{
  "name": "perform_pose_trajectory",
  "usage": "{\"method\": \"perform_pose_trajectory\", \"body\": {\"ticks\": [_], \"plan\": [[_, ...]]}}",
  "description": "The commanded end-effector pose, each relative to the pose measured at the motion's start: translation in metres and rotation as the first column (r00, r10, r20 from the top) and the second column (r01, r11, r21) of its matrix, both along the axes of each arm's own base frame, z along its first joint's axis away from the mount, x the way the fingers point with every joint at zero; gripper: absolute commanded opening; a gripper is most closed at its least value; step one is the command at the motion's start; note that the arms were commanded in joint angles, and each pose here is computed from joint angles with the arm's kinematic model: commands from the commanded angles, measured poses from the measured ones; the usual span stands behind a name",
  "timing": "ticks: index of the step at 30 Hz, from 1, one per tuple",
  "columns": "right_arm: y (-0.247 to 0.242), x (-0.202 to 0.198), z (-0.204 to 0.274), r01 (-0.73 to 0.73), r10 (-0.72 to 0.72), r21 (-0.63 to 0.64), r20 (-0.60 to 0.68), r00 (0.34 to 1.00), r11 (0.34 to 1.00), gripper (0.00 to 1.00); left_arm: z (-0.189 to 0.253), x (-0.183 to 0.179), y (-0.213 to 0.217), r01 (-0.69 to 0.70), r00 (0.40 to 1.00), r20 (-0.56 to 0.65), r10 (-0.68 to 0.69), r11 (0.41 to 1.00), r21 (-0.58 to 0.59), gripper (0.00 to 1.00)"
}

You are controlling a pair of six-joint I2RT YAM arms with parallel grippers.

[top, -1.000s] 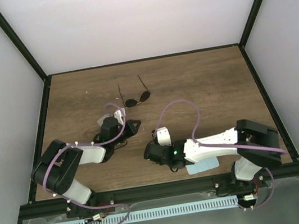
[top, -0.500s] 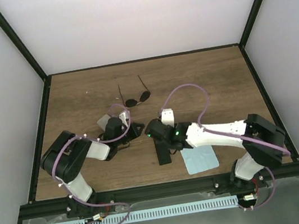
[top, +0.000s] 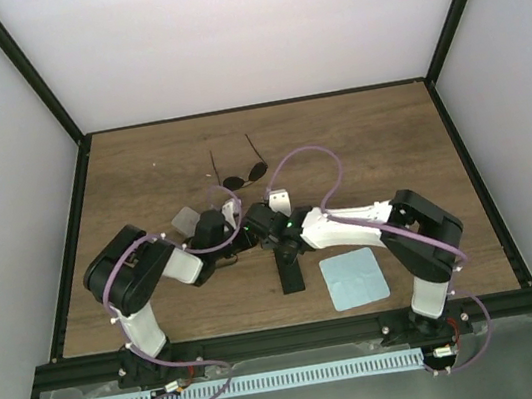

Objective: Organize the sunglasses
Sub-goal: Open the sunglasses case at the center of the board.

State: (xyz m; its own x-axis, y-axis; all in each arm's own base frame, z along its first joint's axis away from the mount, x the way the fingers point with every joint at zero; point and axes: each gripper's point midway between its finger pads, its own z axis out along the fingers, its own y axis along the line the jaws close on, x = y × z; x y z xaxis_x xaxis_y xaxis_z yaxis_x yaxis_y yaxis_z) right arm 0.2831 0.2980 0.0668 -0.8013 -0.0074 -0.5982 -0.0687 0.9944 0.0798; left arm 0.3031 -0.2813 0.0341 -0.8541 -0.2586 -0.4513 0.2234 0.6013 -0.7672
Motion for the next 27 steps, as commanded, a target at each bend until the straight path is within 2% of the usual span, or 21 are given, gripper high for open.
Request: {"method": "perform_pose_trajectory", "body": {"ticks": [1,10,17,22,27], "plan": [[0.003,0.002,-0.004,0.003,-0.003,-0.007,-0.013,1.0,1.0,0.61,-0.012,-0.005,0.011,-0.022,0.999,-0.028,0.022,1.0,0.022,0.04],[-0.001,0.001,-0.021,0.01,-0.013,-0.062,-0.04,0.999,0.998,0.6,-0.017,-0.007,0.029,-0.058,0.997,-0.056,0.058,0.998,0.006,0.04],[0.0,0.002,-0.019,0.011,-0.013,-0.054,-0.036,0.999,0.998,0.53,-0.016,-0.007,0.028,-0.051,0.997,-0.053,0.051,0.999,0.002,0.04],[0.001,0.003,-0.013,0.01,-0.011,-0.045,-0.024,1.0,0.999,0.61,-0.015,-0.006,0.027,-0.046,0.998,-0.049,0.046,0.999,0.0,0.04],[0.001,0.003,-0.009,0.013,-0.013,-0.035,-0.016,1.0,0.999,0.62,-0.018,-0.006,0.026,-0.041,0.998,-0.055,0.042,0.999,0.004,0.04]]}}
